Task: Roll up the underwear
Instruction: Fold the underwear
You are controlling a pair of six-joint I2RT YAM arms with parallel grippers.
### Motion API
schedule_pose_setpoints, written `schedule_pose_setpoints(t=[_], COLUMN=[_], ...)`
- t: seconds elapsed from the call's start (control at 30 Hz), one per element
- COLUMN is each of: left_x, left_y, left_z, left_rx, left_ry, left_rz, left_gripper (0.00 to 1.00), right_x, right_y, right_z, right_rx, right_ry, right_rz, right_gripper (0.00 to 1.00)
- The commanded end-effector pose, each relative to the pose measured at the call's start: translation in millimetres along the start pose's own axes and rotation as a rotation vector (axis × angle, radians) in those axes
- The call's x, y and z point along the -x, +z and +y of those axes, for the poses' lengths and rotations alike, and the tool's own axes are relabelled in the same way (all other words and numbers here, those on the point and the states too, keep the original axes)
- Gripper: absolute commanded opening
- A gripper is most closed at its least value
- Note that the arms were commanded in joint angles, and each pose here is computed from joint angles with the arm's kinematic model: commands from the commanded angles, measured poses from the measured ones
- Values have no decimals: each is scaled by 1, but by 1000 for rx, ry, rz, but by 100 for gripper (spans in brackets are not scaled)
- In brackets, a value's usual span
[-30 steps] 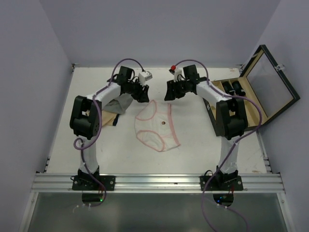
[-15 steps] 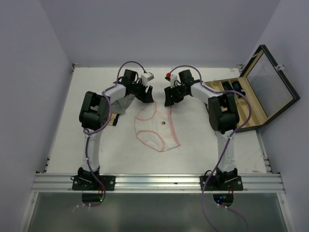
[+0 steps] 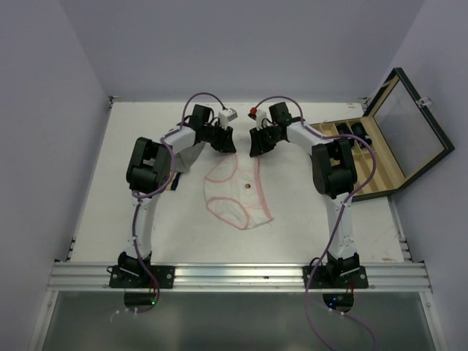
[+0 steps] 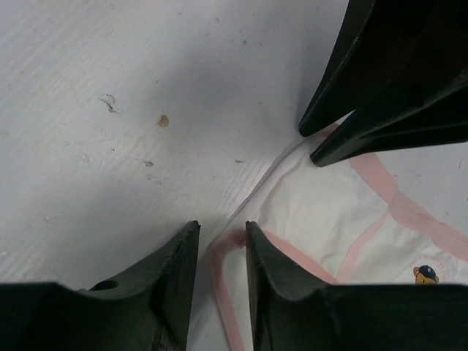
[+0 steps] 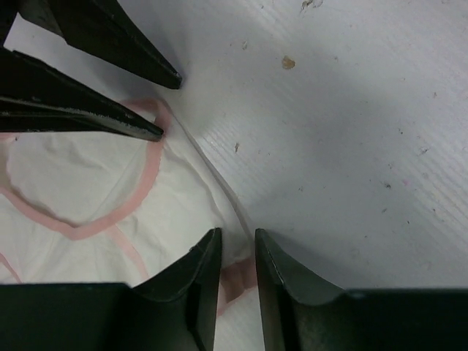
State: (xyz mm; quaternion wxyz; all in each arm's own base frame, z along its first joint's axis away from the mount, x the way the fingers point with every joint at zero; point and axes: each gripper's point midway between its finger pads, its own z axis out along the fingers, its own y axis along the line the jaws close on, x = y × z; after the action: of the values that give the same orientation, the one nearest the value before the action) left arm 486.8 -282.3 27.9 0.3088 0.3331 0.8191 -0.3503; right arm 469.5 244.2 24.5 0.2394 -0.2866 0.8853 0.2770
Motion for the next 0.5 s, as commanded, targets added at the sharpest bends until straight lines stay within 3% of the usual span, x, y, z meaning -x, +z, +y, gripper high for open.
schedule_pose_setpoints(t=[0.0, 0.17, 0.47], left_x=[-2, -2, 20], left_y=[5, 0, -3], left_z=[-9, -13, -18], left_rx=[-39, -43, -70], left_ry=[-10, 3, 24], left_rz=[17, 26, -19], left_gripper=[34, 26, 0], right_x=[1, -1, 13], right_y=[-5, -9, -18], right_z=[1, 4, 12], right_rx=[20, 33, 66], right_ry=[-1, -14, -17], right_rz=[11, 26, -11], right_gripper=[28, 22, 3])
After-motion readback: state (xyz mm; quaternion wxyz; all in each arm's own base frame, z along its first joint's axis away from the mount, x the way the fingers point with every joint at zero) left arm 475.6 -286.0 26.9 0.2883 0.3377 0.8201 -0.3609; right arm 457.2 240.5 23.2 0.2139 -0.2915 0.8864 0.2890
